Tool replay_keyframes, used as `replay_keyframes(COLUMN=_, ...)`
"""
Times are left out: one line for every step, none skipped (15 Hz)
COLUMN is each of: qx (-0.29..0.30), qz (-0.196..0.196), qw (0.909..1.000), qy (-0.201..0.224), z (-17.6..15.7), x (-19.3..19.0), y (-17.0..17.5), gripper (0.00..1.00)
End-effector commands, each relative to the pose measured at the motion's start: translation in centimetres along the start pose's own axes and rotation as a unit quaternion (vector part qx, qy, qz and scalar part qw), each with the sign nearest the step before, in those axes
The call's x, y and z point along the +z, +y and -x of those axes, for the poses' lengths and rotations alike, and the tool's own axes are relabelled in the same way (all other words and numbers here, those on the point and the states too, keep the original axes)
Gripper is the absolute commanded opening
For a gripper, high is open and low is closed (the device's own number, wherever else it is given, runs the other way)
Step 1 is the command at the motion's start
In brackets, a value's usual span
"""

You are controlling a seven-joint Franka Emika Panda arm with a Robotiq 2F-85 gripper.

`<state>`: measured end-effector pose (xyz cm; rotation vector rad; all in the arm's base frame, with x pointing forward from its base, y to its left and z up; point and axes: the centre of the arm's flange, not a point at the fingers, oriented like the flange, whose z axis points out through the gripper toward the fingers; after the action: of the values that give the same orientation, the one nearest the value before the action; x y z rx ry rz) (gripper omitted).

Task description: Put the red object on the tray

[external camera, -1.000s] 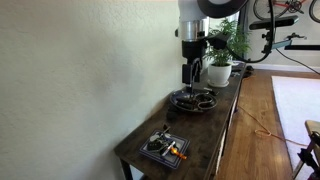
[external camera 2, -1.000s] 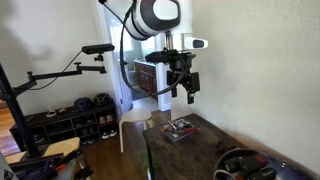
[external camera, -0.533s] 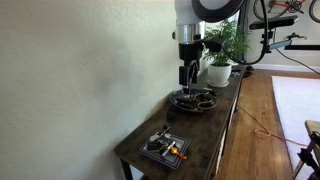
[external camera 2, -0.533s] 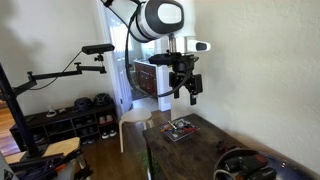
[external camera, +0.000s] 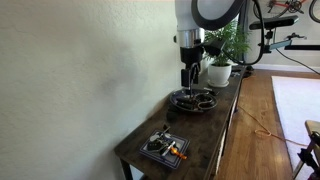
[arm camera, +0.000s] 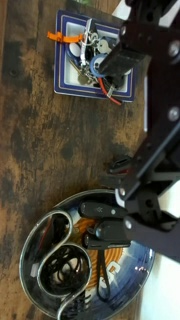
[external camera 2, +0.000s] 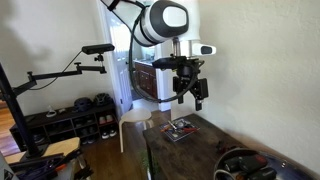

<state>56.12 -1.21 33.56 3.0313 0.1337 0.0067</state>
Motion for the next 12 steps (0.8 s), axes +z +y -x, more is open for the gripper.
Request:
replay_keyframes(qx=0.010, qz=0.009, qw=0.9998, qy=0.014, z=-2.0, x=1.8, y=2.1, gripper=1.00)
replay_keyframes(qx=0.008, qz=0.009, qw=0.9997, qy=0.019, z=-2.4, x=2.2, y=2.4, gripper=1.00)
replay_keyframes(qx=0.004, qz=0.007, qw=0.9995, qy=0.029, z=-3.0, x=2.8, y=2.8, gripper=1.00)
replay_keyframes(qx=0.006, qz=0.010, qw=0.9994, qy=0.032, z=-3.6, x=3.3, y=3.1, gripper=1.00)
replay_keyframes(qx=0.000, qz=0.011, qw=0.9992, qy=0.039, z=-4.2, x=3.9, y=3.2, gripper=1.00)
replay_keyframes(qx=-0.006, qz=0.009, qw=0.9989, qy=0.046, z=-4.6, x=4.3, y=3.3, gripper=1.00)
replay_keyframes(qx=-0.014, qz=0.008, qw=0.9987, qy=0.049, z=-5.1, x=4.8, y=3.4, gripper=1.00)
replay_keyframes(qx=-0.020, qz=0.010, qw=0.9984, qy=0.052, z=-5.5, x=5.2, y=3.3, gripper=1.00)
replay_keyframes(qx=-0.032, qz=0.012, qw=0.9980, qy=0.052, z=-5.9, x=5.4, y=3.3, gripper=1.00)
replay_keyframes(qx=-0.041, qz=0.013, qw=0.9978, qy=0.051, z=-6.2, x=5.5, y=3.2, gripper=1.00)
replay_keyframes(qx=-0.021, qz=0.007, qw=0.9989, qy=0.042, z=-5.1, x=5.4, y=2.7, gripper=1.00)
replay_keyframes(qx=-0.027, qz=0.007, qw=0.9987, qy=0.043, z=-5.5, x=5.6, y=2.7, gripper=1.00)
